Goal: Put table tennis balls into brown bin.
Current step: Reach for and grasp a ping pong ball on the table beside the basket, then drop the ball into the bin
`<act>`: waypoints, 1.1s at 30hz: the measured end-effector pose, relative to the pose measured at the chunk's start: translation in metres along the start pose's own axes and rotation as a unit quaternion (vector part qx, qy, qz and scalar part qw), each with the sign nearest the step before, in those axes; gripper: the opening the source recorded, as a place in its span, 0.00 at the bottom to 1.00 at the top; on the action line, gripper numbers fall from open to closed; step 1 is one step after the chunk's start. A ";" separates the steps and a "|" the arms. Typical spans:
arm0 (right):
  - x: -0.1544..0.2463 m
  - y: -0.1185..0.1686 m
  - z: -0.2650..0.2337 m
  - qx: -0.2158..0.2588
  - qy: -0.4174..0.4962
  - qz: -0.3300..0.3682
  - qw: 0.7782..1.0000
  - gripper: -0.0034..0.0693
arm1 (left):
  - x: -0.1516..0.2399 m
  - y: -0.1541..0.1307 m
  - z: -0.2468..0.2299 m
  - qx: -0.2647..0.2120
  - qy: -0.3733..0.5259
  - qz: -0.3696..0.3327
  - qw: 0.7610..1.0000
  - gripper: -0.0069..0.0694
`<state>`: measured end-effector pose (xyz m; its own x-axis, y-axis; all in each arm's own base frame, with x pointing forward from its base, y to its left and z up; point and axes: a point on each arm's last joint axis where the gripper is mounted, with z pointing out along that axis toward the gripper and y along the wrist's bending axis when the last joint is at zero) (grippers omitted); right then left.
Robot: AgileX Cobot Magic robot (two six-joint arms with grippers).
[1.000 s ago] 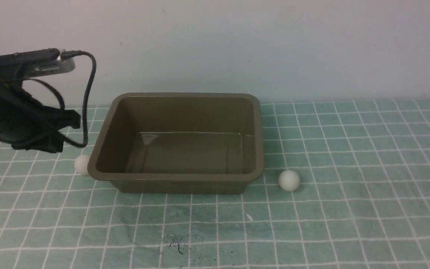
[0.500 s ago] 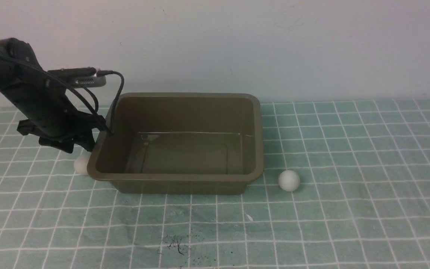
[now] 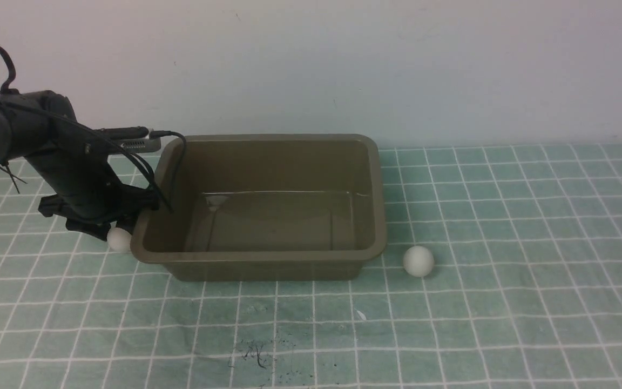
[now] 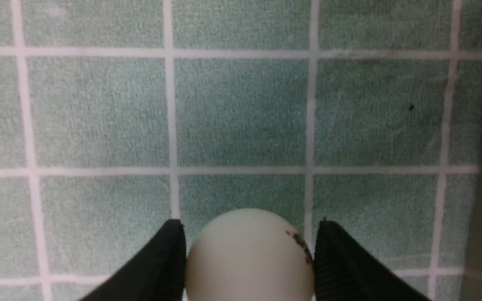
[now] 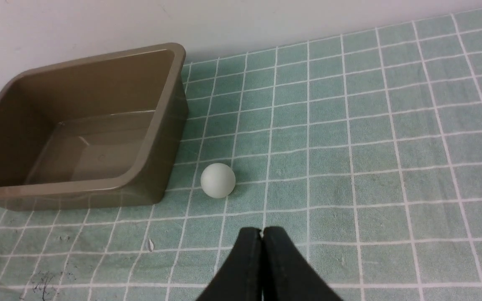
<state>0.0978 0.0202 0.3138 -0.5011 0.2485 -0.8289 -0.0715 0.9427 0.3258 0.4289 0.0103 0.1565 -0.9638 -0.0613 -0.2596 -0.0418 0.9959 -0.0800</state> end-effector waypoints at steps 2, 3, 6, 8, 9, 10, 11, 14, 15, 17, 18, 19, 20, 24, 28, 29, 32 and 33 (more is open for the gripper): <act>-0.006 0.001 0.001 0.000 0.003 -0.001 1.000 0.03 | -0.003 0.002 -0.006 -0.013 0.011 0.007 1.000 0.55; -0.008 0.002 0.002 0.001 0.004 -0.001 1.000 0.03 | -0.003 0.002 -0.008 -0.016 0.013 0.008 1.000 0.55; -0.033 0.009 0.011 -0.007 0.044 -0.021 0.999 0.03 | -0.012 0.002 -0.043 -0.031 0.010 0.006 0.999 0.55; -0.046 0.012 0.027 -0.016 0.088 -0.029 0.996 0.03 | -0.016 -0.004 -0.075 -0.021 -0.016 0.003 1.000 0.55; -0.050 0.012 0.040 -0.020 0.116 -0.032 0.993 0.03 | -0.017 -0.008 -0.089 -0.011 -0.030 0.008 0.999 0.55; -0.053 0.013 0.053 -0.026 0.140 -0.037 0.989 0.03 | -0.017 -0.015 -0.104 0.004 -0.045 0.012 0.999 0.55; -0.056 0.015 0.074 -0.030 0.166 -0.045 0.985 0.03 | -0.015 -0.031 -0.126 0.032 -0.067 0.035 0.997 0.55; -0.055 0.019 0.107 -0.040 0.222 -0.059 0.972 0.04 | -0.010 -0.059 -0.143 0.077 -0.084 0.089 0.989 0.55; -0.055 0.023 0.119 -0.043 0.237 -0.069 0.968 0.04 | -0.008 -0.073 -0.145 0.098 -0.085 0.117 0.985 0.55; -0.051 0.030 0.144 -0.045 0.267 -0.089 0.959 0.06 | -0.005 -0.089 -0.140 0.115 -0.079 0.145 0.980 0.55; -0.044 0.039 0.177 -0.038 0.302 -0.112 0.946 0.13 | -0.003 -0.107 -0.127 0.128 -0.063 0.170 0.975 0.55; -0.042 0.042 0.191 -0.033 0.315 -0.120 0.941 0.16 | -0.002 -0.113 -0.119 0.131 -0.053 0.177 0.974 0.55; -0.042 0.045 0.199 -0.028 0.318 -0.126 0.939 0.18 | -0.001 -0.116 -0.115 0.132 -0.047 0.180 0.974 0.55; -0.030 0.054 0.251 -0.010 0.355 -0.132 0.926 0.42 | 0.001 -0.123 -0.096 0.136 -0.019 0.179 0.974 0.64; -0.016 0.058 0.301 -0.003 0.382 -0.136 0.914 0.69 | 0.001 -0.124 -0.110 0.137 -0.013 0.172 0.975 0.73; -0.010 0.058 0.315 -0.001 0.390 -0.134 0.911 0.76 | 0.002 -0.123 -0.121 0.134 -0.021 0.174 0.975 0.70; 0.000 0.057 0.334 0.001 0.405 -0.128 0.905 0.83 | 0.006 -0.118 -0.152 0.112 -0.042 0.179 0.976 0.54; 0.005 0.055 0.343 0.004 0.414 -0.122 0.902 0.84 | 0.008 -0.115 -0.164 0.097 -0.052 0.181 0.977 0.44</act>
<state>0.3866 0.1499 0.1716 -0.9439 -0.2152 -0.2505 -0.2623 0.9493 0.1730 0.3825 -0.0940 0.3214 -0.8735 0.2761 -0.4010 0.3577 0.9227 -0.1436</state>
